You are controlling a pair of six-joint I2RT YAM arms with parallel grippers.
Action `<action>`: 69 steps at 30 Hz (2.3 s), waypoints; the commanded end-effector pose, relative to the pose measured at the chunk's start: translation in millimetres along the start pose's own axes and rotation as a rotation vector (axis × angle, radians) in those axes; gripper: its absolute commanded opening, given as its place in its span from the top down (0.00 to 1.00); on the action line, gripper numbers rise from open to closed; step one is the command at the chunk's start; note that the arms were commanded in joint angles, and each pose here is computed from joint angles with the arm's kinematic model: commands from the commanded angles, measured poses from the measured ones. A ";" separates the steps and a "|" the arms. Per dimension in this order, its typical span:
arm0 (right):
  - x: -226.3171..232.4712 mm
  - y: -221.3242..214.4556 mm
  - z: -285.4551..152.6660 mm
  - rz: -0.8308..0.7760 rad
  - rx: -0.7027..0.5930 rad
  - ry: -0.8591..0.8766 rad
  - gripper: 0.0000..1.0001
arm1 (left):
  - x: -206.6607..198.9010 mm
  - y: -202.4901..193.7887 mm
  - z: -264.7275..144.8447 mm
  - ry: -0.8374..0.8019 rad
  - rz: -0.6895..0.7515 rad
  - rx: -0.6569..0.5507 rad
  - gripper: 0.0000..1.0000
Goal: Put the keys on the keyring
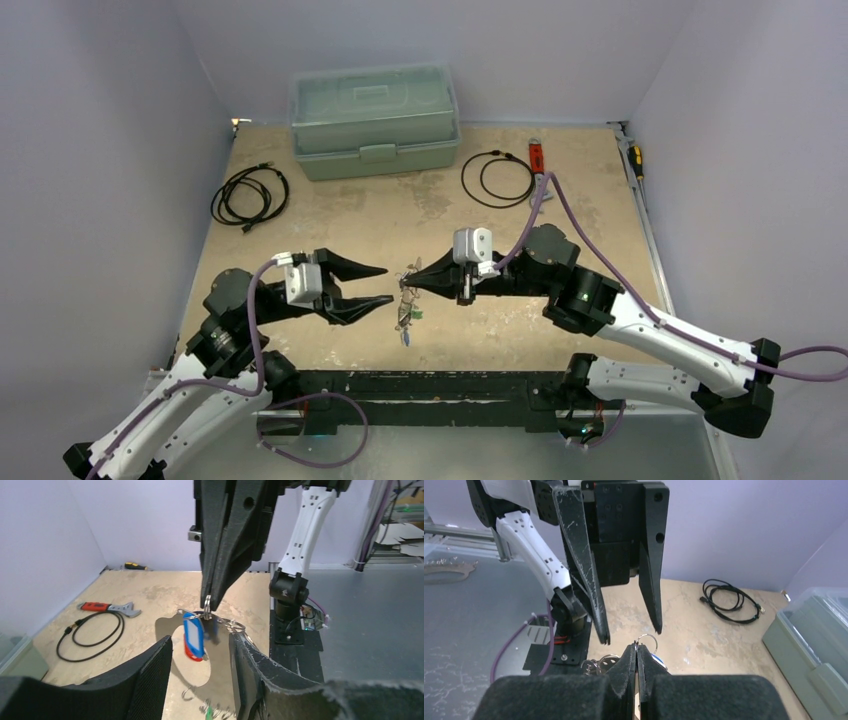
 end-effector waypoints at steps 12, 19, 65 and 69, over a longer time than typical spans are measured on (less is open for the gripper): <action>17.0 25.2 7.2 -0.003 -0.056 0.129 1.00 | -9.3 18.1 -3.9 -0.047 0.098 -0.093 0.37; 19.0 33.8 4.5 -0.009 -0.077 0.136 1.00 | -17.9 10.8 2.2 -0.124 0.064 -0.077 0.54; 15.4 51.1 15.3 -0.025 -0.126 0.152 1.00 | -15.0 11.0 2.8 -0.108 0.059 -0.068 0.61; 15.6 53.0 16.3 -0.029 -0.134 0.157 1.00 | -14.8 10.8 3.1 -0.108 0.057 -0.066 0.71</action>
Point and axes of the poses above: each gripper's point midway between its finger pads, its own z axis out along the fingers, its own x axis along the line the jaws close on, y = z × x, the point moved 1 cm from there along -z, back along the fingers, and after that the axes turned 3 degrees about z, right-handed, at the moved point
